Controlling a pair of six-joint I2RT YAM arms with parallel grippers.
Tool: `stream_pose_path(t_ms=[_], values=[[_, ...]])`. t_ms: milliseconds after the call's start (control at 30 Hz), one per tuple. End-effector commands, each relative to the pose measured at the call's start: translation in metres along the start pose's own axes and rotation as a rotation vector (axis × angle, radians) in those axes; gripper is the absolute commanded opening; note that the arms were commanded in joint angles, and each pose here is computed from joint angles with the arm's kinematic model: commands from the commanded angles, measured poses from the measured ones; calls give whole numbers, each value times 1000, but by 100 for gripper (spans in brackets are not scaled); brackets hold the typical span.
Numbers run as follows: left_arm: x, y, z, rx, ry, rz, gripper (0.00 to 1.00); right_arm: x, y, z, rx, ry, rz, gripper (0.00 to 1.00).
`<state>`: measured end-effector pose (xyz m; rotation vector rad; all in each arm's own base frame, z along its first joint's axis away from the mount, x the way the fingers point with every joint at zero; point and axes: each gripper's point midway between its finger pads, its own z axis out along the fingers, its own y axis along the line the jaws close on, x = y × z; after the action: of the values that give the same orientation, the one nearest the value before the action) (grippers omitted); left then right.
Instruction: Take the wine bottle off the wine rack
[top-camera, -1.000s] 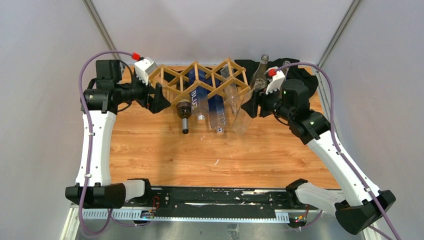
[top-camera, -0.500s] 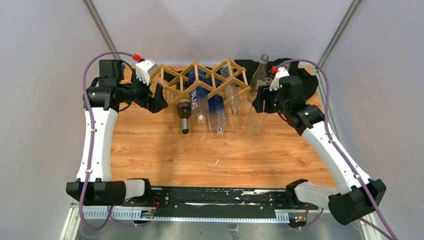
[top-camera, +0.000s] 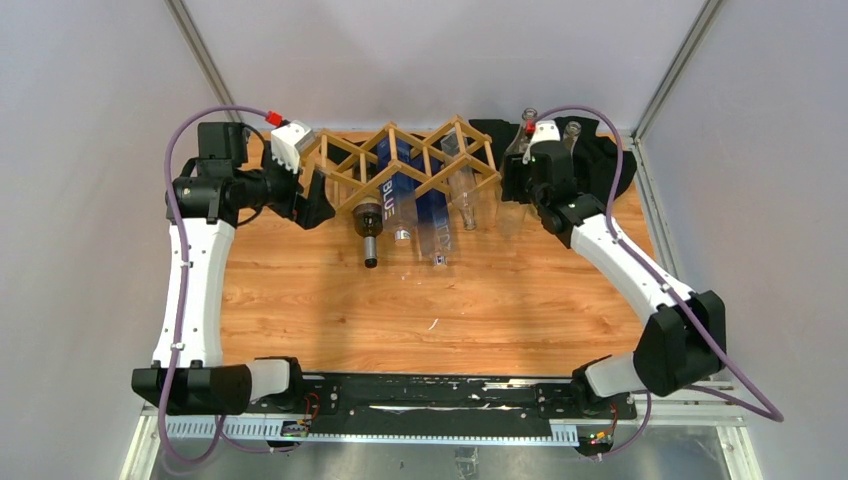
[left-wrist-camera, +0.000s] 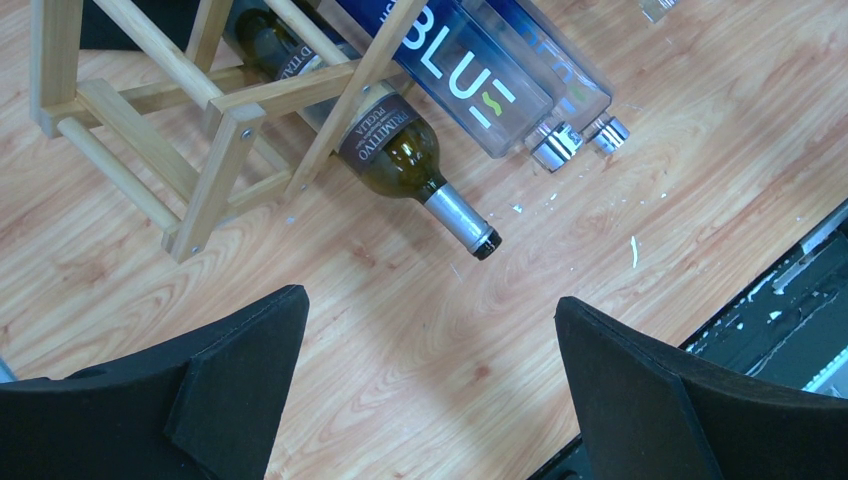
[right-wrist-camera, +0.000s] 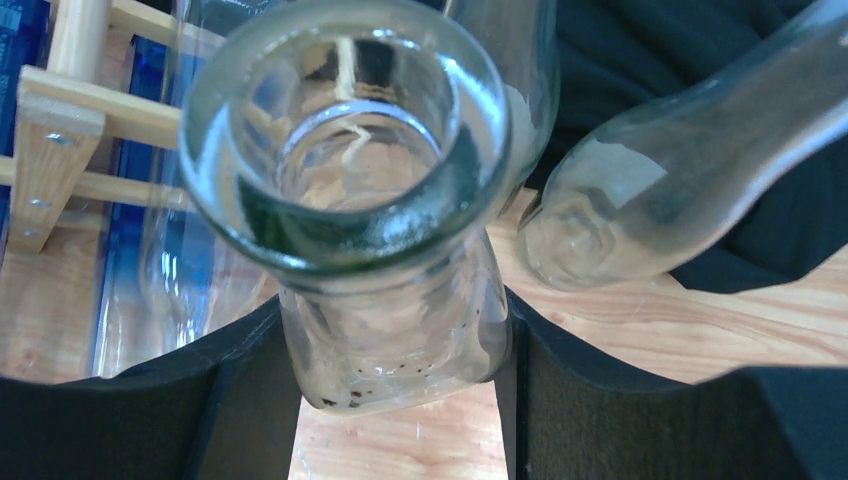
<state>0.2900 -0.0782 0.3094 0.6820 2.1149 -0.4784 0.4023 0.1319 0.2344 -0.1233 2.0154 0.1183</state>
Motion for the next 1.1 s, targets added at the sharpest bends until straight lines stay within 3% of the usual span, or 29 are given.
stream_pose_path(t_ms=[0,733,800,1067], values=[[2,-2,-6,-12,-7,7,100,-31,-6,18,34,-157,32,0],[-5,-11,-14,0,-57,53,100,26,-13,67,99,-141,39,0],[-4,-11,-14,1,-59,58,100,28,-12,68,97,-120,32,11],[-3,-12,-12,9,-59,61,100,28,-17,52,122,-108,30,80]])
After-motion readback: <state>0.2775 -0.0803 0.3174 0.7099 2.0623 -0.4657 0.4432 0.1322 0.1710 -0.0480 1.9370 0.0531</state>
